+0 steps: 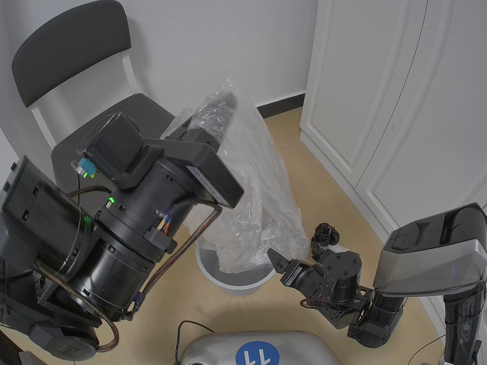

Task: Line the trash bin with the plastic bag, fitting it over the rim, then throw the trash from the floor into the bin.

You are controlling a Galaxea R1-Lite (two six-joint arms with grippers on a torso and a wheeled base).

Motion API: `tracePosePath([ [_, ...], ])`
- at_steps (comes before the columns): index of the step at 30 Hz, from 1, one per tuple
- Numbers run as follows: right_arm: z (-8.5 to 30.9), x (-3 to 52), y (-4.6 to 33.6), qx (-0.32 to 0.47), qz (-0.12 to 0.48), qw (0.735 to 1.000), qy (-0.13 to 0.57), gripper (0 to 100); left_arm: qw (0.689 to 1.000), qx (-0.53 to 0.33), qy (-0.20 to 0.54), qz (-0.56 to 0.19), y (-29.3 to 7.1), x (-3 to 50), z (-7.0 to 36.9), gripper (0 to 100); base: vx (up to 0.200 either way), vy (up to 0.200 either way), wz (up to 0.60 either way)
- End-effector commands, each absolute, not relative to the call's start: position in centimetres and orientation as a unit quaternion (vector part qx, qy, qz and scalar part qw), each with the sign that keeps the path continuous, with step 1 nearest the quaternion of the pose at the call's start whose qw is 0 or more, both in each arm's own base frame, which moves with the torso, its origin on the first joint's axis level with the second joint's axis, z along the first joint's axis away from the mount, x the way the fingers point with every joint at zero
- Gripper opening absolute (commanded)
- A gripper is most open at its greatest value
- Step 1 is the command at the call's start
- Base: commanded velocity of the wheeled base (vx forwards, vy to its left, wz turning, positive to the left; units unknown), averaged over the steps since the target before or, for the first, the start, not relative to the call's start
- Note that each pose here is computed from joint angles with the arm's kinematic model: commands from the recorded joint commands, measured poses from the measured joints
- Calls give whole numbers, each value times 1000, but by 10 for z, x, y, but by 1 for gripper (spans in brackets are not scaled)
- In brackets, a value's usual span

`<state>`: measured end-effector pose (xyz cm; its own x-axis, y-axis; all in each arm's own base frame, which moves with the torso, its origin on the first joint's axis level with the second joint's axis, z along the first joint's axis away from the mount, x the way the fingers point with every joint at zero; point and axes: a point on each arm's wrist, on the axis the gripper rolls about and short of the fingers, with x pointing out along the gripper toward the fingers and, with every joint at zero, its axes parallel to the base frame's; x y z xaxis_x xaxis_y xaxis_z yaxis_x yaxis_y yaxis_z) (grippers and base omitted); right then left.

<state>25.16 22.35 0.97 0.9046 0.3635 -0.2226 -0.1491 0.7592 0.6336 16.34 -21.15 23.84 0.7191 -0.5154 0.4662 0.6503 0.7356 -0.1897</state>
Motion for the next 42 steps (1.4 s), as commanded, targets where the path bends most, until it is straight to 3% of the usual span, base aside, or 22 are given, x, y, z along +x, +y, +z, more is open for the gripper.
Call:
tracePosePath([
  [1,14,251,225,326,144,921,159,100,911,-172,-193,-322,-213,163,237,0,0,0,0],
  [16,12,248,227,322,149,920,164,100,911,-172,-192,-323,-214,163,236,0,0,0,0],
  [17,12,247,228,322,150,920,165,0,911,-171,-191,-323,-214,163,236,0,0,0,0],
  [28,26,246,226,334,156,917,151,0,913,-167,-186,-322,-214,164,233,0,0,0,0],
  [34,31,244,223,307,158,928,142,0,923,-159,-173,-306,-211,176,223,0,0,0,0],
  [42,84,211,186,223,217,945,99,0,948,-92,-122,-279,-195,184,195,0,0,0,0],
])
